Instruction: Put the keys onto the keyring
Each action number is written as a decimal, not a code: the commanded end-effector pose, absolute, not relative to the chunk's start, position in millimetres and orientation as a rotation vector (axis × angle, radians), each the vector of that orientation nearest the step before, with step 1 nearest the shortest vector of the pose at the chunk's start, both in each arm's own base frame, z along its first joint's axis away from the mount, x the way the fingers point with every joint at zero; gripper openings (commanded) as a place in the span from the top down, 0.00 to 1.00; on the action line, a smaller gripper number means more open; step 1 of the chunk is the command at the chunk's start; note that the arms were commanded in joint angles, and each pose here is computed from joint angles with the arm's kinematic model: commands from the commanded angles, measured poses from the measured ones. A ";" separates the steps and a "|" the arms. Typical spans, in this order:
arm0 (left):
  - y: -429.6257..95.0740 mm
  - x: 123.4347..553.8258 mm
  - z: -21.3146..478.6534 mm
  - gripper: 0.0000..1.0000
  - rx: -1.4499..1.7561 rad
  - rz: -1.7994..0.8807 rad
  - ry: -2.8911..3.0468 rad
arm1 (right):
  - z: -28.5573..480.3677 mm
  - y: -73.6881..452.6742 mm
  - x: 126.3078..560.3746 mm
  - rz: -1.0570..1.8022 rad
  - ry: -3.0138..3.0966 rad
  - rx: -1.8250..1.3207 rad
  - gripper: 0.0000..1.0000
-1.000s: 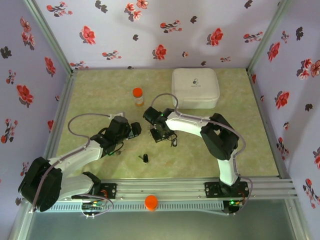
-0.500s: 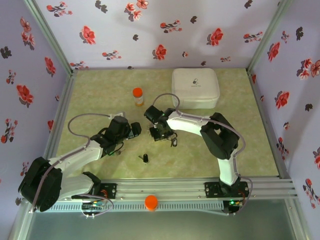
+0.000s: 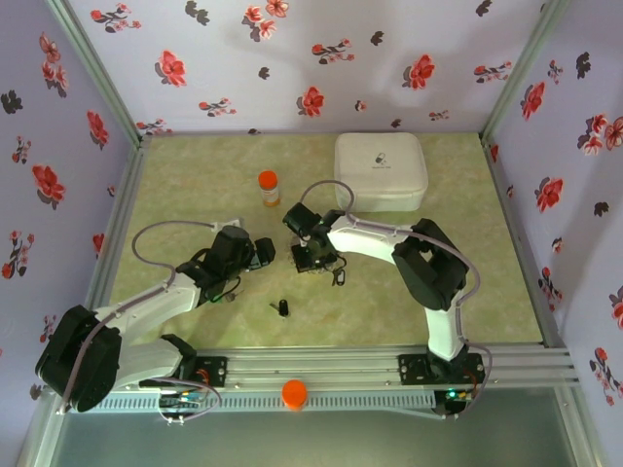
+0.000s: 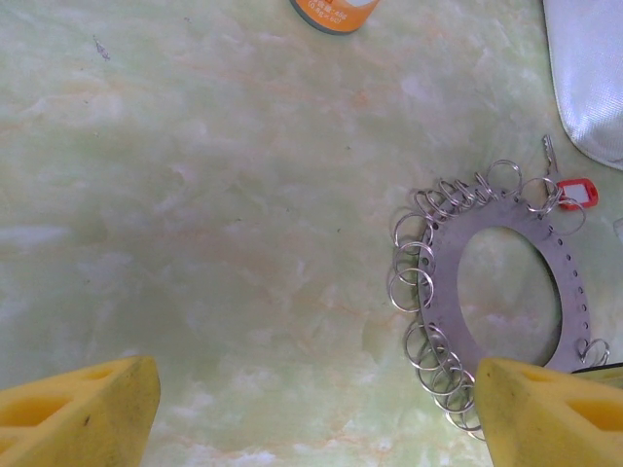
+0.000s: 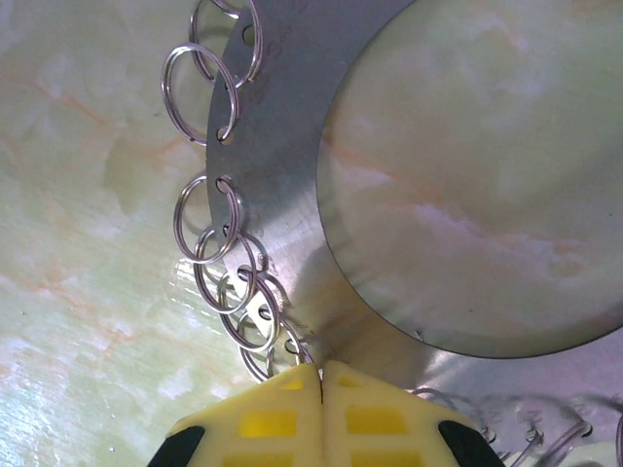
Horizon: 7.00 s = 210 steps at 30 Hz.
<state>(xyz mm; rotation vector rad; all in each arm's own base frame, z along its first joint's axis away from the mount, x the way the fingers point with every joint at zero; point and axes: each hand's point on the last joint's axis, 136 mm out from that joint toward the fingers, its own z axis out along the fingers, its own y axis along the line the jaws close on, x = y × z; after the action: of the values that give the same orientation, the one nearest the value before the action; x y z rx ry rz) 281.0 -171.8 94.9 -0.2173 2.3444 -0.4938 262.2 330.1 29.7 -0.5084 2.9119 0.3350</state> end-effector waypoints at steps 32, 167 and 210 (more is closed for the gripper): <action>-170.7 286.8 100.8 0.16 -0.216 -0.459 2.324 | 21.5 284.4 225.6 0.104 2.977 -0.726 0.90; -298.6 190.0 229.6 1.00 1.389 -0.457 1.312 | 239.6 287.3 183.5 0.656 1.404 -1.560 0.75; -301.4 178.3 236.2 1.00 1.369 -0.470 1.224 | 223.7 303.5 174.5 0.695 1.470 -1.594 0.60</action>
<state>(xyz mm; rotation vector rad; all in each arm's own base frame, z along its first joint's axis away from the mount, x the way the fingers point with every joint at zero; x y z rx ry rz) 179.4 -299.6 214.9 1.4311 1.2914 -0.4636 176.9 294.3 204.5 -1.6468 1.5311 0.6481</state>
